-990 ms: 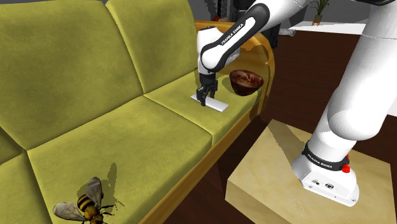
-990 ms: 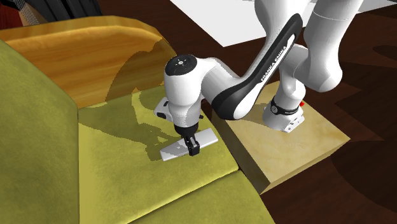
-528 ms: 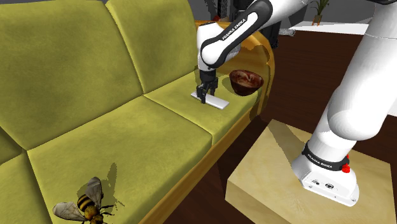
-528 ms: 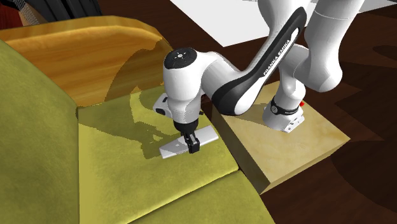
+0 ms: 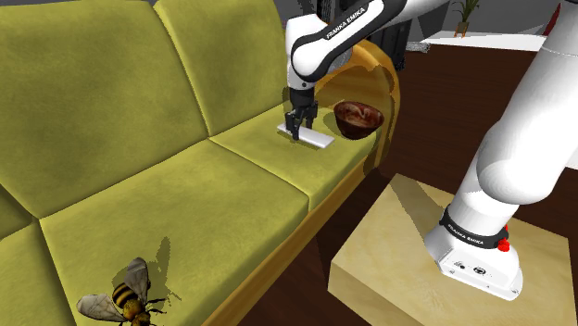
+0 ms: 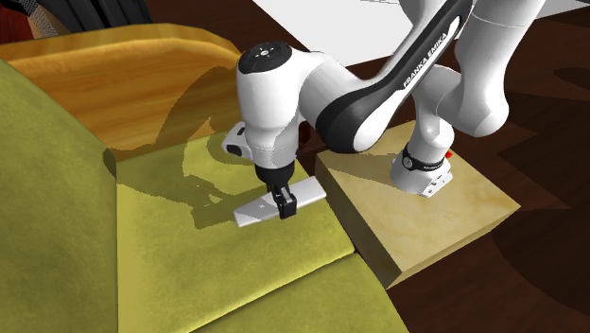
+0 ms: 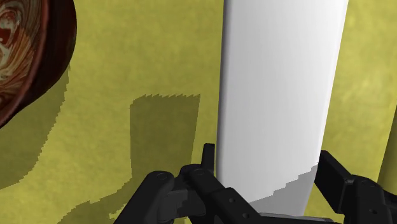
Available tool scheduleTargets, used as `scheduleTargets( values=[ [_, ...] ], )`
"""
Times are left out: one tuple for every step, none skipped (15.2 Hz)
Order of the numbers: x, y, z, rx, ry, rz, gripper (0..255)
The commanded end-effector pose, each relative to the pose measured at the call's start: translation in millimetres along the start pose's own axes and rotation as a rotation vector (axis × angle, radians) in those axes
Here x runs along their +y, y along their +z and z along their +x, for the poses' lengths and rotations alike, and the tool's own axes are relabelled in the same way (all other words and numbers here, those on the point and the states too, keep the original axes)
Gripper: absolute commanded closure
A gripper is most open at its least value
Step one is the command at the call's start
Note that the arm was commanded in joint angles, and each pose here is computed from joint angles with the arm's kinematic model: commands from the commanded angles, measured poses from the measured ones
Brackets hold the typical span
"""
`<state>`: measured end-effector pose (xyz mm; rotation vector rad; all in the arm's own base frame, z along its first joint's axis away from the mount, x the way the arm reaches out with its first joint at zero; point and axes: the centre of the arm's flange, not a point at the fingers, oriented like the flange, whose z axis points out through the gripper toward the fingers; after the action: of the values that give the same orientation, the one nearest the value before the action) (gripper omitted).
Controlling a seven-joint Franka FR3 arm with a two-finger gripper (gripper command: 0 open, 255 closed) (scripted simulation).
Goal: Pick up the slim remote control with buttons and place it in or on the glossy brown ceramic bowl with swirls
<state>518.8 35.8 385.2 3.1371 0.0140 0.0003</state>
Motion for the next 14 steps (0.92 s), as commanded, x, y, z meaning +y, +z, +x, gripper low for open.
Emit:
scheduleTargets(
  values=[
    [-0.6, -11.0, -0.4, 0.0, 0.0, 0.0, 255],
    [-0.5, -16.2, -0.4, 0.0, 0.0, 0.0, 255],
    [-0.5, -21.5, -0.4, 0.0, 0.0, 0.0, 255],
    [-0.5, -26.8, -0.4, 0.0, 0.0, 0.0, 255],
    [-0.5, -32.1, -0.4, 0.0, 0.0, 0.0, 255],
    [-0.4, -37.4, -0.4, 0.0, 0.0, 0.0, 255],
    [-0.4, -42.6, -0.4, 0.0, 0.0, 0.0, 255],
    [-0.4, -47.9, -0.4, 0.0, 0.0, 0.0, 255],
    [-0.4, -53.2, -0.4, 0.0, 0.0, 0.0, 255],
    [-0.4, -58.5, -0.4, 0.0, 0.0, 0.0, 255],
    [-0.3, -63.8, -0.4, 0.0, 0.0, 0.0, 255],
    [-0.3, -69.0, -0.4, 0.0, 0.0, 0.0, 255],
    [-0.3, -74.3, -0.4, 0.0, 0.0, 0.0, 255],
    [-0.3, -79.6, -0.4, 0.0, 0.0, 0.0, 255]
  ],
)
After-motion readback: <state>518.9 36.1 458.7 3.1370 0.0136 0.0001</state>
